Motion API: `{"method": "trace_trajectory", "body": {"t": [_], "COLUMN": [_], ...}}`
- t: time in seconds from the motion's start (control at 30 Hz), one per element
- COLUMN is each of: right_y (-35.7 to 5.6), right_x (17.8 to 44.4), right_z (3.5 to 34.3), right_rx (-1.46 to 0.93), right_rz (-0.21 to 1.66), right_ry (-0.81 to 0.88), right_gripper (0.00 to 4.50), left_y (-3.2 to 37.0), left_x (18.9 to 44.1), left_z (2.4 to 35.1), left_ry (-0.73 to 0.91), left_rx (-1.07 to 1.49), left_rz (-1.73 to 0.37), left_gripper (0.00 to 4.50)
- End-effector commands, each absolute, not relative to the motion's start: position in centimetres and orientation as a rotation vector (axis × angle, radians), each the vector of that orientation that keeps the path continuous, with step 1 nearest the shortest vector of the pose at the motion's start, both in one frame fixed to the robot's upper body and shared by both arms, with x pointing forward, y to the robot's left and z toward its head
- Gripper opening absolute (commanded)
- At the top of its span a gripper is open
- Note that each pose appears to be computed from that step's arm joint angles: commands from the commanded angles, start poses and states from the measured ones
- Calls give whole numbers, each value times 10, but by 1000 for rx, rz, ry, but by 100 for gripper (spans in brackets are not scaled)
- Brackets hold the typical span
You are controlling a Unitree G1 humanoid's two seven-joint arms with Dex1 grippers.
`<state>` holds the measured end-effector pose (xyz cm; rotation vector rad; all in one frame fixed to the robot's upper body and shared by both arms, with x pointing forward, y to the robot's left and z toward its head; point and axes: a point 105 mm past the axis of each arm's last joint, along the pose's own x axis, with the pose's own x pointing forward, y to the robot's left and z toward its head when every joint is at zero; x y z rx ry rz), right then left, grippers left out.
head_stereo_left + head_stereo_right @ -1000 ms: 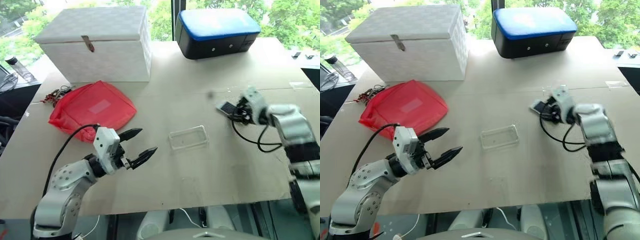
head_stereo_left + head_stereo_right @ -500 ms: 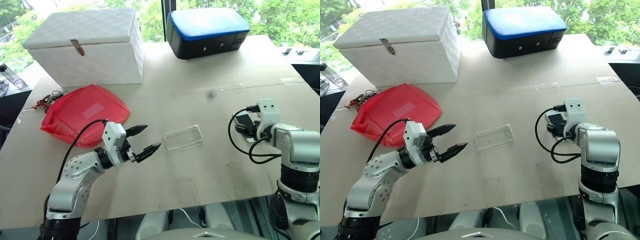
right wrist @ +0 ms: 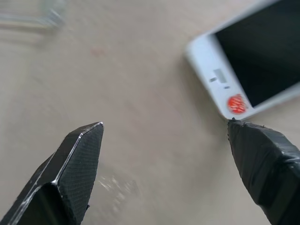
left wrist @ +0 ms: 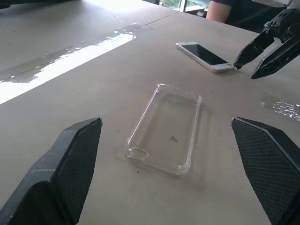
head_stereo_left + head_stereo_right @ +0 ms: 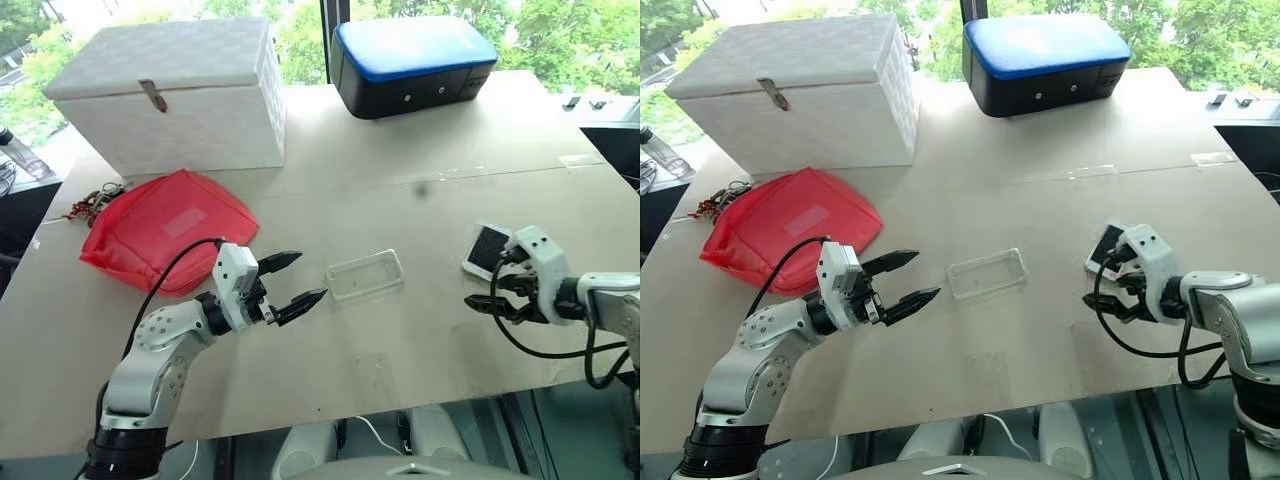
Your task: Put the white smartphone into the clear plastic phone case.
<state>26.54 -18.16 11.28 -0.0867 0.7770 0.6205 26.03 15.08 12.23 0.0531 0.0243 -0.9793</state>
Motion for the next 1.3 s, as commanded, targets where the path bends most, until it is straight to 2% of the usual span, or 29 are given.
{"method": "trace_trajectory", "body": {"t": [0.03,0.13,0.27,0.43,0.6,0.7,0.93,1.17,1.27,1.3], "right_y": [-173,-156,-133,-145,-193,-216,-235,-236,-233,-232], "right_x": [278,280,291,297,297,317,356,353,350,349], "right_z": [115,120,132,154,148,144,119,101,94,92], "right_rx": [-143,-152,-237,-518,-888,-992,-1024,-923,-801,-774], "right_rz": [649,755,865,921,972,927,978,1106,1128,1136], "right_ry": [706,642,461,335,471,523,688,912,989,990], "right_gripper": [441,441,441,441,441,441,441,441,367,317], "left_y": [149,151,150,155,153,150,148,149,149,149], "left_x": [259,260,258,256,255,256,257,253,249,248], "left_z": [130,131,131,133,132,132,130,131,130,130], "left_ry": [-14,-16,-15,-12,-9,-13,-11,-16,-15,-15], "left_rx": [67,67,74,82,80,80,89,89,88,87], "left_rz": [-986,-978,-982,-960,-962,-969,-991,-980,-972,-967], "left_gripper": [450,450,450,450,450,450,450,450,450,450]}}
